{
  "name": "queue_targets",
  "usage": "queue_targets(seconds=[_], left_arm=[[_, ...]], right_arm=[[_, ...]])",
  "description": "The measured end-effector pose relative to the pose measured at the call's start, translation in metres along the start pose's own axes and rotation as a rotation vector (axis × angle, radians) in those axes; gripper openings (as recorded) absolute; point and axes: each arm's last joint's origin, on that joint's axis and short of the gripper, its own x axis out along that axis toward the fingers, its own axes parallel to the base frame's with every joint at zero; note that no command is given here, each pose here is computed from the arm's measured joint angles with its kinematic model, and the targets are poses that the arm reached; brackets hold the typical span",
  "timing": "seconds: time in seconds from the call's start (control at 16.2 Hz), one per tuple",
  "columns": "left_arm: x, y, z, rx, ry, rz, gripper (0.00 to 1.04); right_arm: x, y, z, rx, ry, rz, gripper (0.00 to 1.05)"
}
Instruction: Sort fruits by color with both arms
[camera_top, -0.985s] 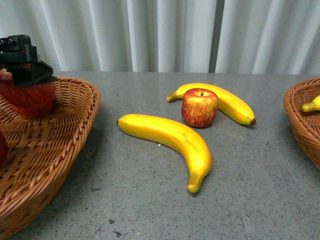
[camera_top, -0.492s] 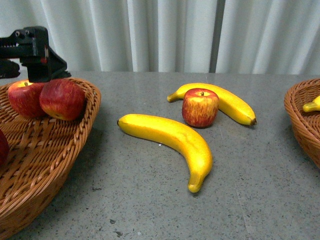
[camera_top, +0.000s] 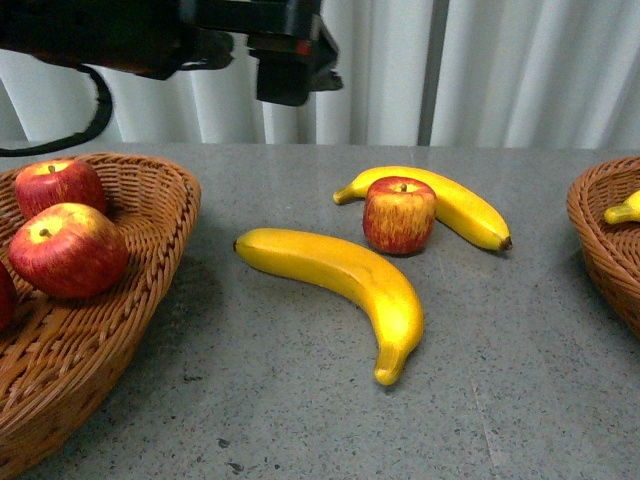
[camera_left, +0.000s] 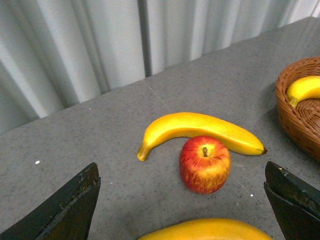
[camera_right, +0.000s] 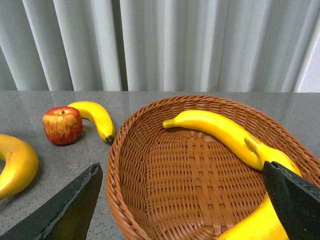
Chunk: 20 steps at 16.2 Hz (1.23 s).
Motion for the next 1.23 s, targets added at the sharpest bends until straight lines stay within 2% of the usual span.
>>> queue_targets(seconds=[0.25,0.49,0.68,0.8,1.23], left_arm=[[0.06,0.001,0.008,0.045,0.051,-0.055,0.98],[0.114,-0.017,-0.004,0.1,0.141,-0.162,0.98],[0.131,-0.03,-0.017,0.191,0.207,-0.159,0.98],[0.142,-0.03,-0.04,0.226,0.287,-0.143,0.98],[0.143,-0.032,-0.048,0.206,0.326,-0.187,0.98]], right_arm=[[0.0,0.0,0.0,0.0,0.0,0.0,0.98],[0.0,0.0,0.0,0.0,0.0,0.0,0.98],[0.0,0.0,0.0,0.0,0.0,0.0,0.98],[0.0,0.0,0.0,0.0,0.0,0.0,0.98],[0.0,0.0,0.0,0.0,0.0,0.0,0.98]])
